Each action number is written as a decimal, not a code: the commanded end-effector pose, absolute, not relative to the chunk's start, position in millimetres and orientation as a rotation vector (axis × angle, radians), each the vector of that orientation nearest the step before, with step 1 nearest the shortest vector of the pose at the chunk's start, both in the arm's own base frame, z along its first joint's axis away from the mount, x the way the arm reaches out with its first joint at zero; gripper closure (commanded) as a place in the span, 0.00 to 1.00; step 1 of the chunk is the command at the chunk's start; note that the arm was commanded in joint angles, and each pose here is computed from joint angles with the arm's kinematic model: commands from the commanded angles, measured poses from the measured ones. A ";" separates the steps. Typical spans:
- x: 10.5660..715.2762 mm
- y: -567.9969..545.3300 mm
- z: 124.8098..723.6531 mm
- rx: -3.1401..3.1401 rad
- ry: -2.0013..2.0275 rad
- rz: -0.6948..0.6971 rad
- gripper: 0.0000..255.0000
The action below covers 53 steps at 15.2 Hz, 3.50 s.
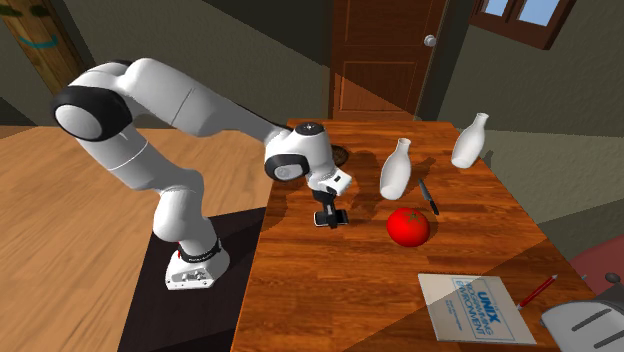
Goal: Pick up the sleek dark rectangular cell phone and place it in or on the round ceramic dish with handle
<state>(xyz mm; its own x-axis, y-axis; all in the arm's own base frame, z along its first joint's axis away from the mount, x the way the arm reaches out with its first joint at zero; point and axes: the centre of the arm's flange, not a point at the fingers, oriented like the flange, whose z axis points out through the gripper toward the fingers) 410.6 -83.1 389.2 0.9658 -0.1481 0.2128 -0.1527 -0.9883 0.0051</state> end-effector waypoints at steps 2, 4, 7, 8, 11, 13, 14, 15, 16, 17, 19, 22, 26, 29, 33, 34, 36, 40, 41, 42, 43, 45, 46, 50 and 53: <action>410.7 -84.6 405.1 3.093 -0.237 0.332 1.00; 410.7 -84.6 415.7 3.093 -0.237 0.332 1.00; 410.6 -84.6 427.8 3.093 -0.237 0.332 1.00; 414.6 -72.0 428.0 3.093 -0.237 0.332 1.00; 426.3 -34.1 428.5 3.093 -0.237 0.332 1.00; 434.1 -8.9 428.8 3.093 -0.237 0.332 1.00; 438.0 3.7 429.0 3.093 -0.237 0.332 1.00; 441.9 16.3 429.2 3.093 -0.237 0.332 1.00; 445.8 28.9 429.3 3.093 -0.237 0.332 1.00; 449.7 41.6 429.5 3.093 -0.237 0.332 1.00; 457.5 66.8 429.9 3.093 -0.237 0.332 1.00; 469.2 104.6 430.4 3.093 -0.237 0.332 1.00; 484.7 155.1 431.1 3.093 -0.237 0.332 1.00; 496.4 192.9 431.6 3.093 -0.237 0.332 1.00; 512.0 243.4 432.2 3.093 -0.237 0.332 1.00; 515.9 256.0 432.4 3.093 -0.237 0.332 1.00; 523.7 281.2 432.8 3.093 -0.237 0.332 1.00; 539.3 331.7 433.4 3.093 -0.237 0.332 1.00; 543.0 343.5 433.6 3.093 -0.237 0.332 1.00; 543.0 343.5 428.3 3.093 -0.237 0.332 1.00; 543.0 343.5 423.0 3.093 -0.237 0.332 1.00; 543.0 343.5 412.5 3.093 -0.237 0.332 1.00; 543.0 343.5 407.2 3.093 -0.237 0.332 1.00; 543.0 343.5 386.1 3.093 -0.237 0.332 1.00; 543.0 343.5 370.2 3.093 -0.237 0.332 1.00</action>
<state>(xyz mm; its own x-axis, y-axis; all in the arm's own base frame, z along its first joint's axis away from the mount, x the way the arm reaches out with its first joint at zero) 543.0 344.0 375.5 0.9660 -0.1481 0.2119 -0.1527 -0.9883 0.0055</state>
